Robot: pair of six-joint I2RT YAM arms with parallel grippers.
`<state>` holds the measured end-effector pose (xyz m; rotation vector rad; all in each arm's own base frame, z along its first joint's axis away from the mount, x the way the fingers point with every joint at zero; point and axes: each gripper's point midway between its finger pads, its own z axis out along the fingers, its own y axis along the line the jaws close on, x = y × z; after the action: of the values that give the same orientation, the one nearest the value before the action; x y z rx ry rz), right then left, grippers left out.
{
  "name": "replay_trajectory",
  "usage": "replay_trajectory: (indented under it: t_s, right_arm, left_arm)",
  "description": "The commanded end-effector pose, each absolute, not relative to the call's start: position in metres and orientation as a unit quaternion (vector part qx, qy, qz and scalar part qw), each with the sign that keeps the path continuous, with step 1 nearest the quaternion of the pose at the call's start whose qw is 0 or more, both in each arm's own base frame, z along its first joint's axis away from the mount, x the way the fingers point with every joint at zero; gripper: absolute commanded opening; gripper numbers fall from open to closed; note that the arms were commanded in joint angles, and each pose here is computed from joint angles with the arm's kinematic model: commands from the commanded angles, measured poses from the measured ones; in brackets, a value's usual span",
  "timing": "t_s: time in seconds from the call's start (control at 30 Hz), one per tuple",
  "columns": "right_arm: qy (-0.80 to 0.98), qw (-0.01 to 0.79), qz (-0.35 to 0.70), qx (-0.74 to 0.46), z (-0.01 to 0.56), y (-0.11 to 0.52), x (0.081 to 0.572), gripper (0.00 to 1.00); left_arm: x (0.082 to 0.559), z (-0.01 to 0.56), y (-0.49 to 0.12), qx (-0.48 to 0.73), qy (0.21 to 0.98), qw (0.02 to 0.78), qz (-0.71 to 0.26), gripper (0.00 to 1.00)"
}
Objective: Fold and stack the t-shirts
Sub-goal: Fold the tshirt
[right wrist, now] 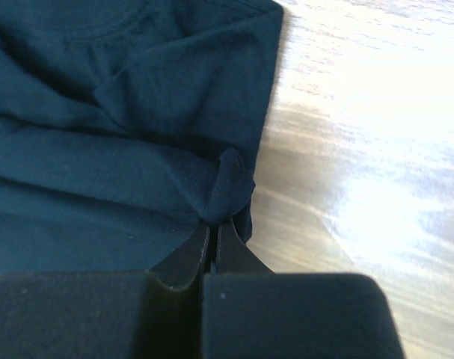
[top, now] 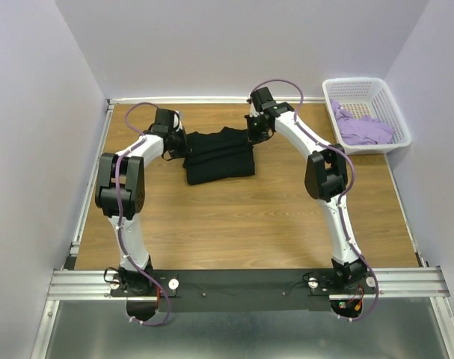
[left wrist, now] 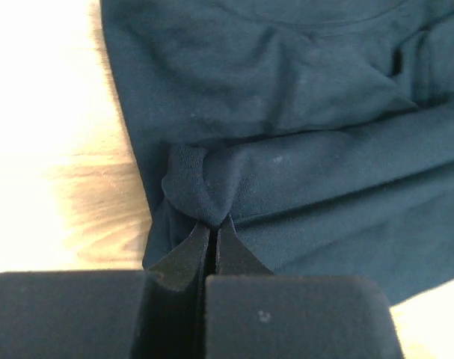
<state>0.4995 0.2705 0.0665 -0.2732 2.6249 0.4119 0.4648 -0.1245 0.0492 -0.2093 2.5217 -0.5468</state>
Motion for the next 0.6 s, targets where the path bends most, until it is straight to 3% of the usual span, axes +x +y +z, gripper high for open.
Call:
replay_trajectory:
  t_s: [0.0, 0.2, 0.37, 0.5, 0.57]
  right_arm:
    - [0.946, 0.276, 0.136, -0.102, 0.076, 0.258, 0.517, 0.01]
    - [0.938, 0.284, 0.156, -0.122, 0.074, 0.266, 0.517, 0.05]
    - [0.93, 0.302, 0.168, -0.125, 0.075, 0.27, 0.523, 0.32]
    - [0.924, 0.317, 0.171, -0.129, 0.086, 0.272, 0.527, 0.36]
    - [0.92, 0.327, 0.173, -0.132, 0.097, 0.272, 0.526, 0.46]
  left_arm:
    - [0.476, 0.069, -0.099, -0.106, 0.924, 0.317, -0.186, 0.0]
    - [0.466, 0.081, -0.101, -0.128, 0.906, 0.344, -0.21, 0.0]
    - [0.459, 0.075, -0.097, -0.151, 0.902, 0.347, -0.209, 0.0]
    - [0.458, 0.063, -0.098, -0.18, 0.9, 0.332, -0.219, 0.0]
    - [0.452, 0.067, -0.098, -0.2, 0.892, 0.336, -0.226, 0.0]
